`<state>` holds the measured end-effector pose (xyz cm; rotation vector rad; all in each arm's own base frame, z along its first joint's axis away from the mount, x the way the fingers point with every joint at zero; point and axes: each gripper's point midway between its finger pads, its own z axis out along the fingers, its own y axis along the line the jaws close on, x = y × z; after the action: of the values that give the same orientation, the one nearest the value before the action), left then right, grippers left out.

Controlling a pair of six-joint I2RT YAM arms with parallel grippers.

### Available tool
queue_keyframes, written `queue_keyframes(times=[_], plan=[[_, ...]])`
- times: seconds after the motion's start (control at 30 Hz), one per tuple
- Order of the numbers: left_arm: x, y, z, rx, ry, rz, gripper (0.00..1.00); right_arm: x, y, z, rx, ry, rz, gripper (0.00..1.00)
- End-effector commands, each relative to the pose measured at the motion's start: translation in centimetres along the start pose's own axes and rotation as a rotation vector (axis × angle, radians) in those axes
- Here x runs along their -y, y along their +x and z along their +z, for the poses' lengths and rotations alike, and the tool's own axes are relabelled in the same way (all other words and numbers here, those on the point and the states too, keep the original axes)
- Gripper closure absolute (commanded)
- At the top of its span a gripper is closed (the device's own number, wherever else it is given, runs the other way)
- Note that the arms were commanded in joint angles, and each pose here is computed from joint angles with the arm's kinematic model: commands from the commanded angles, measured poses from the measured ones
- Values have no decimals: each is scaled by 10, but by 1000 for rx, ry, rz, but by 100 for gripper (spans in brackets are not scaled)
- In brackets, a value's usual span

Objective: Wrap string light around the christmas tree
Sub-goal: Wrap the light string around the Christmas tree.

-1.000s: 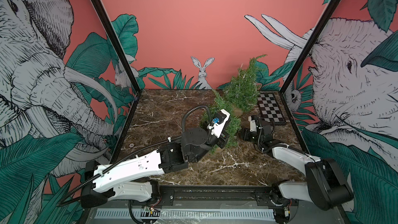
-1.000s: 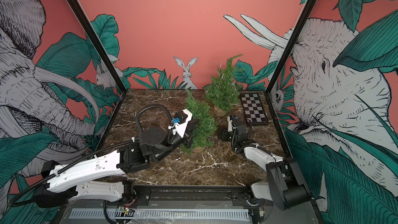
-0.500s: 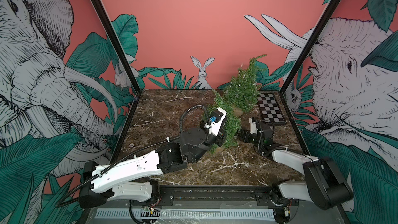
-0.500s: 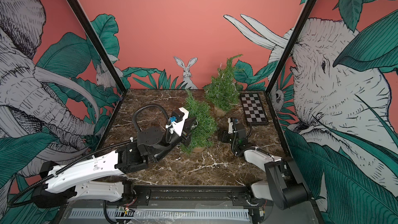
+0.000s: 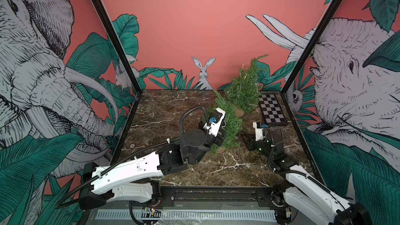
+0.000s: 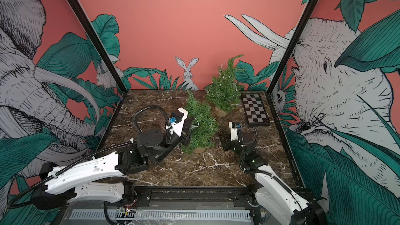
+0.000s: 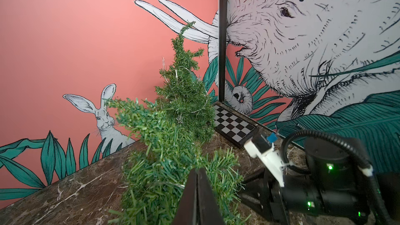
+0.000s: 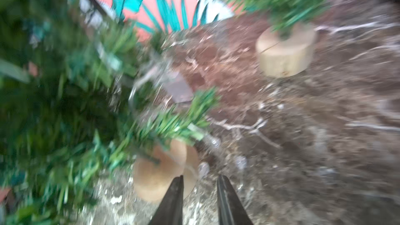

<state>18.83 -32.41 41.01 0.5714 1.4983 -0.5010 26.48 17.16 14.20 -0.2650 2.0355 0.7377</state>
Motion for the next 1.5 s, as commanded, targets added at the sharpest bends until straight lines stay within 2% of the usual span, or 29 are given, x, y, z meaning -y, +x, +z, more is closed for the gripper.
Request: queue_keyframes(times=[0.0, 0.1, 0.4, 0.63, 0.77, 0.87, 1.07, 1.17, 1.33, 1.47], plan=[[-7, -10, -6, 37, -13, -19, 93, -17, -8, 13, 49, -86, -50, 69], [-6, -9, -6, 32, -10, -16, 93, -13, -4, 26, 53, -89, -34, 61], [-7, -10, -7, 33, -9, -17, 92, -5, -10, 46, 119, -75, -51, 52], [-7, -9, -7, 31, -10, -24, 92, 4, -10, 60, 130, -40, -54, 50], [-8, -12, -9, 37, -9, -30, 92, 0, -16, 68, 150, -59, -58, 56], [-9, -13, -10, 40, -12, -33, 92, -7, -23, 68, 182, -88, -63, 64], [-10, -14, -12, 44, -12, -33, 92, -17, -33, 52, 194, -95, -69, 100], [-11, -15, -12, 46, -12, -27, 92, -17, -38, 35, 181, -53, -82, 100], [-13, -16, -11, 51, -31, -13, 92, -5, -46, 4, 134, 91, -100, 100], [-13, -19, -10, 60, -38, -1, 91, -7, -72, -19, 128, 161, -111, 100]])
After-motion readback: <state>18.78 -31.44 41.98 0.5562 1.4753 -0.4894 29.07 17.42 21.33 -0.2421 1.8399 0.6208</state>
